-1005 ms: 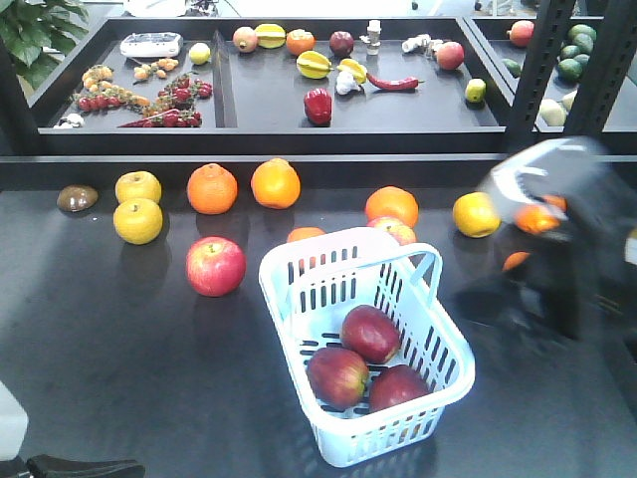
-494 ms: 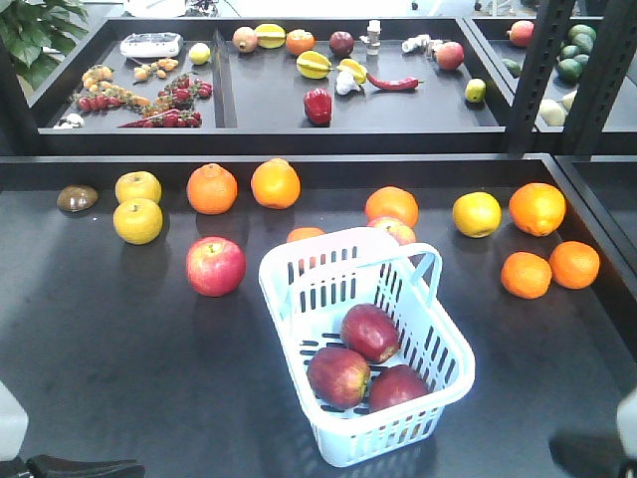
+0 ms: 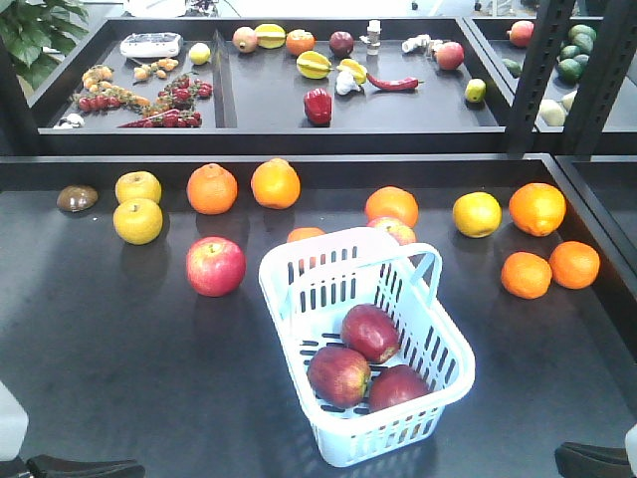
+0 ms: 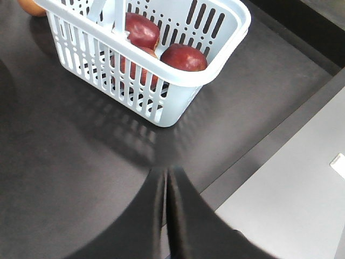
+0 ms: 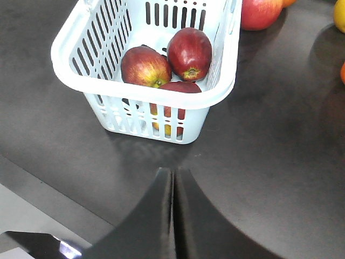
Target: Pick three apples into basket with both arms
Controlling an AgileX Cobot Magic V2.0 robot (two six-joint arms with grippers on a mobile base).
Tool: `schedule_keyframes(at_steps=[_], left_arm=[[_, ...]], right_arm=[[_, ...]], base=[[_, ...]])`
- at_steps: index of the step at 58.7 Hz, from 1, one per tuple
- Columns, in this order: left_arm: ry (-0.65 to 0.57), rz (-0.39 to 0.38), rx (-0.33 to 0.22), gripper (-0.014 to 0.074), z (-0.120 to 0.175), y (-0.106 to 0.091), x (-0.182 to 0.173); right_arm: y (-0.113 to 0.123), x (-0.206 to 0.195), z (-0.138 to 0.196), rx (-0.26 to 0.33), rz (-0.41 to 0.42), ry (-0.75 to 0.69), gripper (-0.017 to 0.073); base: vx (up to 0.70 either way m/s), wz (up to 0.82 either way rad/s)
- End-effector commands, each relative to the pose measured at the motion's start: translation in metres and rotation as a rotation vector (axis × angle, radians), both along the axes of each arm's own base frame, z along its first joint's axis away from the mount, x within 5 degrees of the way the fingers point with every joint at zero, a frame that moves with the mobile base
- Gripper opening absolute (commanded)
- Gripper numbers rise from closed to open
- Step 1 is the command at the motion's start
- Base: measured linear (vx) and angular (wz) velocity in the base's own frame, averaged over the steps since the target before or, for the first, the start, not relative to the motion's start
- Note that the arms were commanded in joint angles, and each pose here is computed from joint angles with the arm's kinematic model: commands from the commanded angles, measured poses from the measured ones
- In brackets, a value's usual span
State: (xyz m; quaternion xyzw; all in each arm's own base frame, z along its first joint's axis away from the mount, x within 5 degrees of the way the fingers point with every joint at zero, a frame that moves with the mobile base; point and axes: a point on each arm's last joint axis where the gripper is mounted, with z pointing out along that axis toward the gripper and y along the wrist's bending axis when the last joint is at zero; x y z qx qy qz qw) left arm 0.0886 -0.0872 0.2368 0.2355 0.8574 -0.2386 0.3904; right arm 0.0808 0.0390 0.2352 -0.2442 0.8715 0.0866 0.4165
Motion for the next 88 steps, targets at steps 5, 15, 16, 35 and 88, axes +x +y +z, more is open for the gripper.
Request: schedule_keyframes(at_steps=[5,15,16,35,88], left_arm=[[-0.051,0.021,-0.069,-0.0006,0.013,-0.002,0.004],[-0.051,0.021,-0.069,-0.0006,0.013,-0.002,0.004],[-0.051,0.021,-0.069,-0.0006,0.013,-0.002,0.004],[-0.134,0.022,-0.069,-0.0006,0.016,-0.002,0.008],[-0.462,0.511,-0.153,-0.0006,-0.043,0.071,-0.025]], right_arm=[[0.001,0.005,0.013,0.027,-0.013,-0.081,-0.0009],[0.001,0.005,0.013,0.027,-0.013,-0.081,-0.0009],[0.001,0.005,0.013,0.027,-0.013,-0.081,-0.0009],[0.001,0.005,0.013,0.027,-0.013,-0.081,-0.0009],[0.001,0.005,0.013,0.027,-0.013,-0.082,-0.0009]], base=[[0.0,0.0],[0.0,0.0],[0.0,0.0],[0.0,0.0],[0.0,0.0]])
